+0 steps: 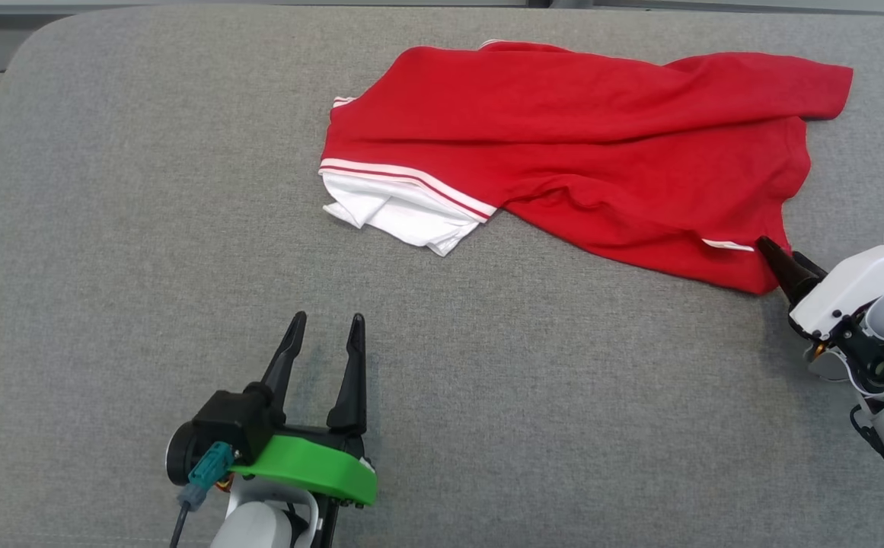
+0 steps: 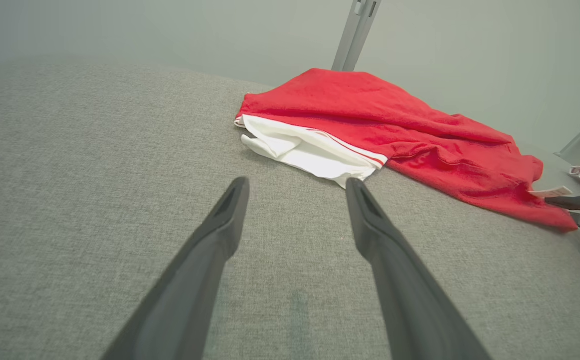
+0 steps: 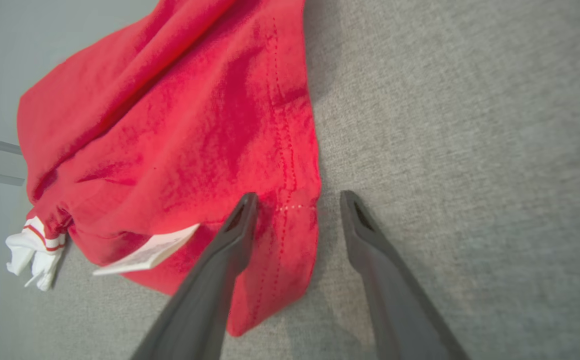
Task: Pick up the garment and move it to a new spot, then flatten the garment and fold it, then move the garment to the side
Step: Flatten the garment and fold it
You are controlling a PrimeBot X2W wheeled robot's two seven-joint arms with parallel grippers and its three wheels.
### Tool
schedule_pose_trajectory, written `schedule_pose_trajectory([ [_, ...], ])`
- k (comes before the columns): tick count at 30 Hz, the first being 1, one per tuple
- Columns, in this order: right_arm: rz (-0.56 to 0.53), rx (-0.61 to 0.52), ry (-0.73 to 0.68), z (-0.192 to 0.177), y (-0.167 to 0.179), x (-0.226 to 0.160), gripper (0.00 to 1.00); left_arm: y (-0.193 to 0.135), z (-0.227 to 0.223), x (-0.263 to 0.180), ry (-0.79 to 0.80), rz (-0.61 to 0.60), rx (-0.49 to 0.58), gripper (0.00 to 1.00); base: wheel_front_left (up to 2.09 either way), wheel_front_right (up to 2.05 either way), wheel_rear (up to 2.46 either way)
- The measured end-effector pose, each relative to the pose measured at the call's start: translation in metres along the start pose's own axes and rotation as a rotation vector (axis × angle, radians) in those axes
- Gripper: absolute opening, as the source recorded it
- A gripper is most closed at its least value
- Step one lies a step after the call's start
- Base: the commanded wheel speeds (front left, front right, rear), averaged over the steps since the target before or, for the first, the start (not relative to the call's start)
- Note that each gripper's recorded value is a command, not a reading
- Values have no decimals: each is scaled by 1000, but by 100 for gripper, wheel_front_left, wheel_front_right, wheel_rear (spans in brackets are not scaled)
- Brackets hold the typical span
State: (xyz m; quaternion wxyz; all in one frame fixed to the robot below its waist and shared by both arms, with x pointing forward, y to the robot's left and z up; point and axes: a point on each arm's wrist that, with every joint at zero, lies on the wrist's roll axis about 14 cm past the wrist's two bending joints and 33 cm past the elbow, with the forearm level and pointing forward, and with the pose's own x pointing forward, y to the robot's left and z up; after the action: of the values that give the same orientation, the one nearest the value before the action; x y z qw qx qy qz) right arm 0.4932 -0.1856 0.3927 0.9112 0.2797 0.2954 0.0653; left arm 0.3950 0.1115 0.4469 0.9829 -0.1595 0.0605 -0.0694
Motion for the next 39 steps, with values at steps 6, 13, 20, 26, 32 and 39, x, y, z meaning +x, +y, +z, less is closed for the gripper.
schedule_pose_trajectory([
  [6,35,-4,9,-1,9,1,0,4,2,1,-5,14,6,100,0,0,0],
  [13,4,-104,-124,35,-19,-45,0,-3,6,-1,-16,-2,4,100,0,0,0],
  [20,-16,-184,-216,39,-35,-83,0,-26,-4,2,11,-87,-16,100,0,0,0],
  [26,-50,-160,-227,15,-49,-97,0,-43,-27,15,93,-181,23,100,0,0,0],
  [32,-54,-150,-199,-2,-51,-92,0,-29,-31,56,139,-150,78,100,0,0,0],
  [39,-48,-164,-195,0,-49,-83,0,-30,-62,83,338,-199,179,100,0,0,0],
])
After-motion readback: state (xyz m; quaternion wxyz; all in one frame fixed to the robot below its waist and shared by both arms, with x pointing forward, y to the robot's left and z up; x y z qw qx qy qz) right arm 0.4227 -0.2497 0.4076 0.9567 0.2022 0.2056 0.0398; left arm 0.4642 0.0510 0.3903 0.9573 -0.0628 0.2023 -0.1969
